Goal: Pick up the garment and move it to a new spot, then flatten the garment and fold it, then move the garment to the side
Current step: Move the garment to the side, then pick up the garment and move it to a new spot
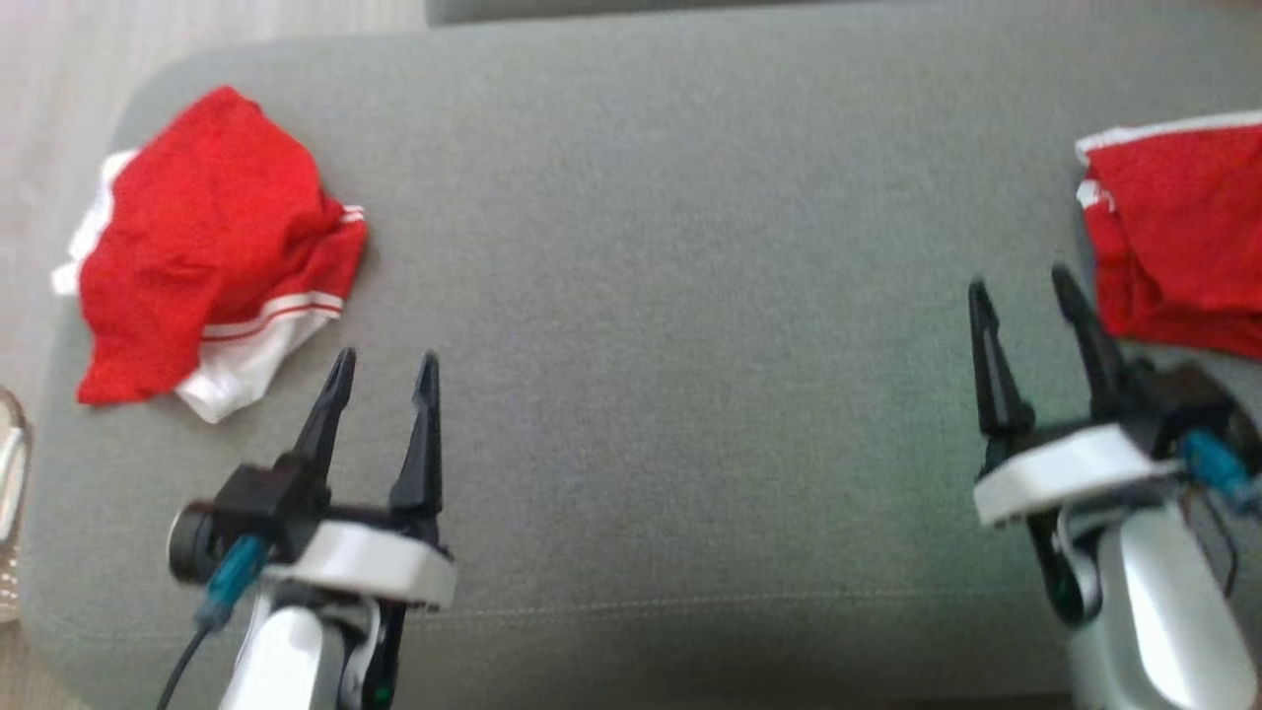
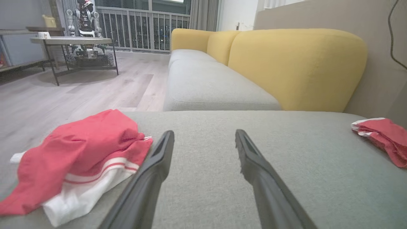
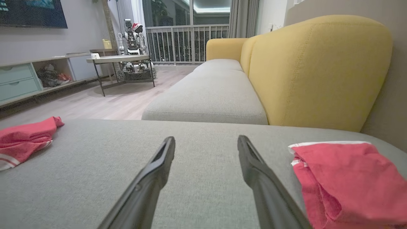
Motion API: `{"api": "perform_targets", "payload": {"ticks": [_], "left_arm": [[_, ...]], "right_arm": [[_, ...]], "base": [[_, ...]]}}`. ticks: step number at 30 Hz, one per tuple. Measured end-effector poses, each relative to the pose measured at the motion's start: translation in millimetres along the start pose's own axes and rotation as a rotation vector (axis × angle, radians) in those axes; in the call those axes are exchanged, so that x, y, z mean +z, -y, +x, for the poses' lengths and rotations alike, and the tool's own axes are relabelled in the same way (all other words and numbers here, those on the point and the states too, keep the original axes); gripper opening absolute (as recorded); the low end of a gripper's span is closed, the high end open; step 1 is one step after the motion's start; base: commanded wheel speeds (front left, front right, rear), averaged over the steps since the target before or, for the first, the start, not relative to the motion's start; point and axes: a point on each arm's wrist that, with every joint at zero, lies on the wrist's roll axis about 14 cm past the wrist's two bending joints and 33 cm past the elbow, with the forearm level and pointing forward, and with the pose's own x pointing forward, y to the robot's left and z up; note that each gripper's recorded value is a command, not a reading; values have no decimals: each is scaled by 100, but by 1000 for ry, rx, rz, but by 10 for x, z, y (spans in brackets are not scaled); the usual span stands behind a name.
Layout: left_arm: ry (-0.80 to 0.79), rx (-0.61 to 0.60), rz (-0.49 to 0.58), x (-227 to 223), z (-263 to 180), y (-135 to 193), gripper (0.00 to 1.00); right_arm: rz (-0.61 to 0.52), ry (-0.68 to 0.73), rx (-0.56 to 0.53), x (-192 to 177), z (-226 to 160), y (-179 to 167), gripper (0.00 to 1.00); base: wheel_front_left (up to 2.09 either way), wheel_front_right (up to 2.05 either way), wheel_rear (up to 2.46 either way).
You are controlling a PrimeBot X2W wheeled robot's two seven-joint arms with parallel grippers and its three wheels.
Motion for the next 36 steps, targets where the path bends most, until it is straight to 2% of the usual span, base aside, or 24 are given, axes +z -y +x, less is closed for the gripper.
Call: {"api": "perform_targets", "payload": {"ticks": [6,13,27,36], "left_arm": [[40,39,-47,148,-224,-99,100],[51,54,-55,188,-313,-104,100],[41,58,-66,154,-320,-108,100],[49,124,-56,191,-462,-296,100]], "right_arm": [[2,-34,37,-90,-230,-157,100],[35,-17,16,-26,-316,-112,100],[42,-10,20,-13,-296,-129,100],[87,3,90,10,-164,-396,100]], "base": [[0,0,0],[0,0,0],[0,0,0],[0,0,0]]}}
